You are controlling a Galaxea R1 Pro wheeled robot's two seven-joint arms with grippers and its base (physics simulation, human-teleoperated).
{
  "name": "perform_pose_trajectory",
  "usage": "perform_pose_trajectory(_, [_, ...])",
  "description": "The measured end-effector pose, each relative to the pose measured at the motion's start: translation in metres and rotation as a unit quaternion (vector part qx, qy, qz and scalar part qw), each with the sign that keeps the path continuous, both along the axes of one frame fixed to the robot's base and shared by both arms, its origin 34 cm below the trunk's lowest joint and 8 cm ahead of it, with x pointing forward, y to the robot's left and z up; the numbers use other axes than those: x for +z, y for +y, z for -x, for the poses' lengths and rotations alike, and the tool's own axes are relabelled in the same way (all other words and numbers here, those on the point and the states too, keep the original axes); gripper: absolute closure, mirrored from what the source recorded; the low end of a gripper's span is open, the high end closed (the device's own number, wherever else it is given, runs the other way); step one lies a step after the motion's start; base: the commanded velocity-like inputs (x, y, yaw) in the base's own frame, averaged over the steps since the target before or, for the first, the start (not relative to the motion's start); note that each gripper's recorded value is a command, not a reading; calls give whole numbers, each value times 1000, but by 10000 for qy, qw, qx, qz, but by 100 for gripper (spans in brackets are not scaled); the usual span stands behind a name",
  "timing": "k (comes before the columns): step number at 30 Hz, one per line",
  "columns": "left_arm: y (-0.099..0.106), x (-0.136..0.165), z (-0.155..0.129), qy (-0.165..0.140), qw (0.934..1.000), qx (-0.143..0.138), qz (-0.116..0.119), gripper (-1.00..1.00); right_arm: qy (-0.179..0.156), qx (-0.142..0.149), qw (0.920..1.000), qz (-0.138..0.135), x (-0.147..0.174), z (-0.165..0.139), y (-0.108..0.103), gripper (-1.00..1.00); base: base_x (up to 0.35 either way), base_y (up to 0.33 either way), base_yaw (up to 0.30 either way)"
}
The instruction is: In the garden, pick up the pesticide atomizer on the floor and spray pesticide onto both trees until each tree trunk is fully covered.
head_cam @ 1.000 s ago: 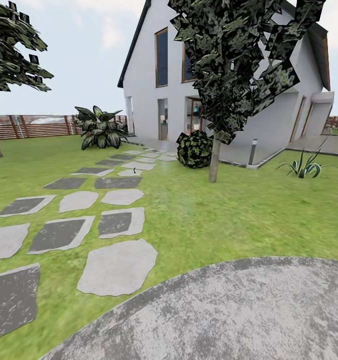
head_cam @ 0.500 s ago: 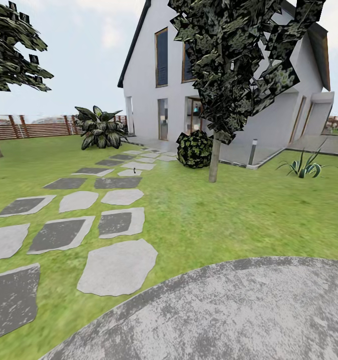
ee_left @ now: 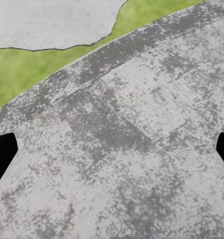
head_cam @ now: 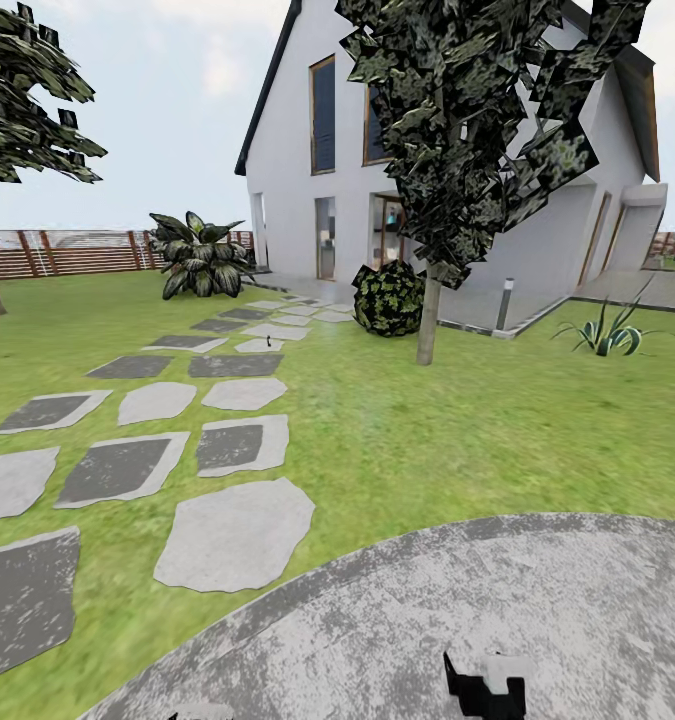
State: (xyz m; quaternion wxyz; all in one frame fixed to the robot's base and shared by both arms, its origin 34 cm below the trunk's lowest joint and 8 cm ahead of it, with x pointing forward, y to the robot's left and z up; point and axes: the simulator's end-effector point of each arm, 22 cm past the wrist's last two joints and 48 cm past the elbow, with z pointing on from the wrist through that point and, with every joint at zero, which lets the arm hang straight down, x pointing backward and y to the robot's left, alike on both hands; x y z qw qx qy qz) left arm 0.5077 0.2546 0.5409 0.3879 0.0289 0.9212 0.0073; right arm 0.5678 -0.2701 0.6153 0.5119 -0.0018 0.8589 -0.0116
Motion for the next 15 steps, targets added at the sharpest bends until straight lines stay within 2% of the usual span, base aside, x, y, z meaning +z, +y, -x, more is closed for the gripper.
perform_pose_trajectory(7, [1, -2, 5, 25, 10000, -21, -9, -100, -25, 30, 10000, 30, 2, -3, 0, -100, 0, 0, 0])
perform_pose_trajectory(15, [5, -16, 5, 31, 10000, 54, -21, -100, -16, 2, 10000, 35, -12, -1, -1, -100, 0, 0, 0])
